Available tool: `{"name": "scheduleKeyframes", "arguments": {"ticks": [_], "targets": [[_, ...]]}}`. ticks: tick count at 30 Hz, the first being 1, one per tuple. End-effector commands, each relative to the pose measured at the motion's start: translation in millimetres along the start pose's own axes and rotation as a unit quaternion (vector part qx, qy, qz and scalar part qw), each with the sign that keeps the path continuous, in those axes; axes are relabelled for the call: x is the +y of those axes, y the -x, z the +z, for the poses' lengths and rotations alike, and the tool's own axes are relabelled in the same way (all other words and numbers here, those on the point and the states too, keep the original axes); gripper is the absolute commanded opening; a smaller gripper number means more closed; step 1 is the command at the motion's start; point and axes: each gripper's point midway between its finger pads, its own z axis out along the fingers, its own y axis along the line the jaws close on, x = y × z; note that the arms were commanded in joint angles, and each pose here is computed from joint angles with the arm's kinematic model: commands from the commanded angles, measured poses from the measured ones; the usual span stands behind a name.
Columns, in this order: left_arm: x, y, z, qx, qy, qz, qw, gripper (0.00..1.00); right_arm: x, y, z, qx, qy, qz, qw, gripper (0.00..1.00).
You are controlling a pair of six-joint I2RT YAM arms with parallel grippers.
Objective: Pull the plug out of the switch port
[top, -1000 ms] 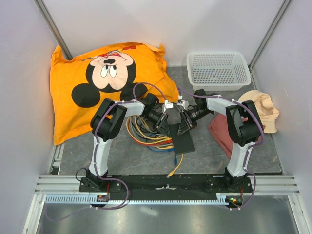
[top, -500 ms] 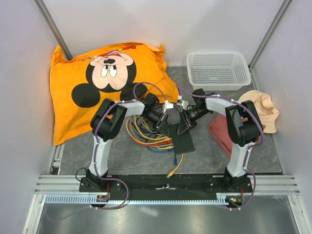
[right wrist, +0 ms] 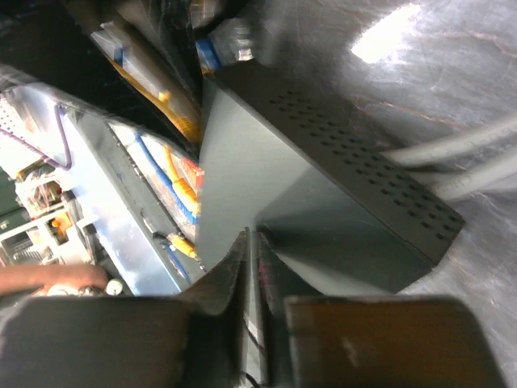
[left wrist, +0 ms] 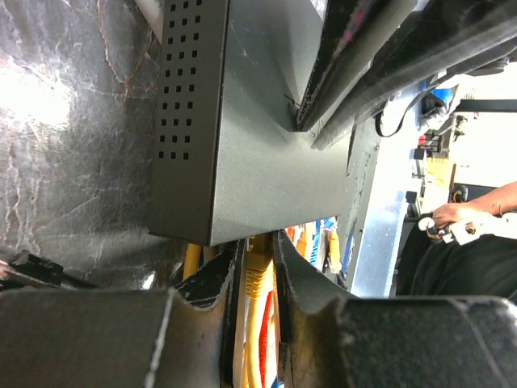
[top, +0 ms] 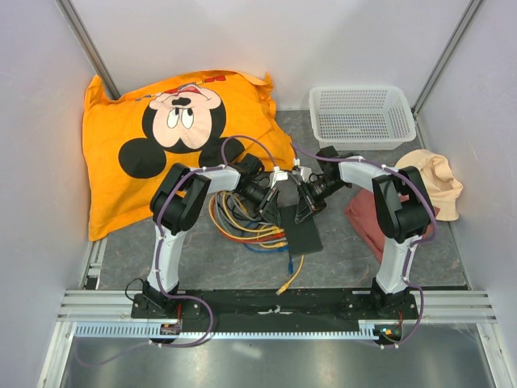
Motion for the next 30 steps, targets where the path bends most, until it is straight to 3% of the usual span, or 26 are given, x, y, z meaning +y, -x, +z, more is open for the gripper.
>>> {"name": "scheduleKeyframes", "arguments": {"ticks": [1, 19, 30], "targets": [[19.8, -5.6, -2.8, 0.012, 0.055, 0.03, 0.998, 0.02, -73.3, -7.9, 21.3, 0.034, -0.157, -0.03, 0.987, 0.0], [28.6, -17.8, -12.6, 0.029, 0.087, 0.059, 0.994, 0.02, -83.6, -11.0, 25.8, 0.051, -0.191, -0.029, 0.98, 0.0], [21.1, -17.4, -26.7, 0.003, 0.048, 0.041, 0.998, 0.02, -86.7, -14.1, 26.7, 0.056, -0.193, -0.025, 0.979, 0.0]]}}
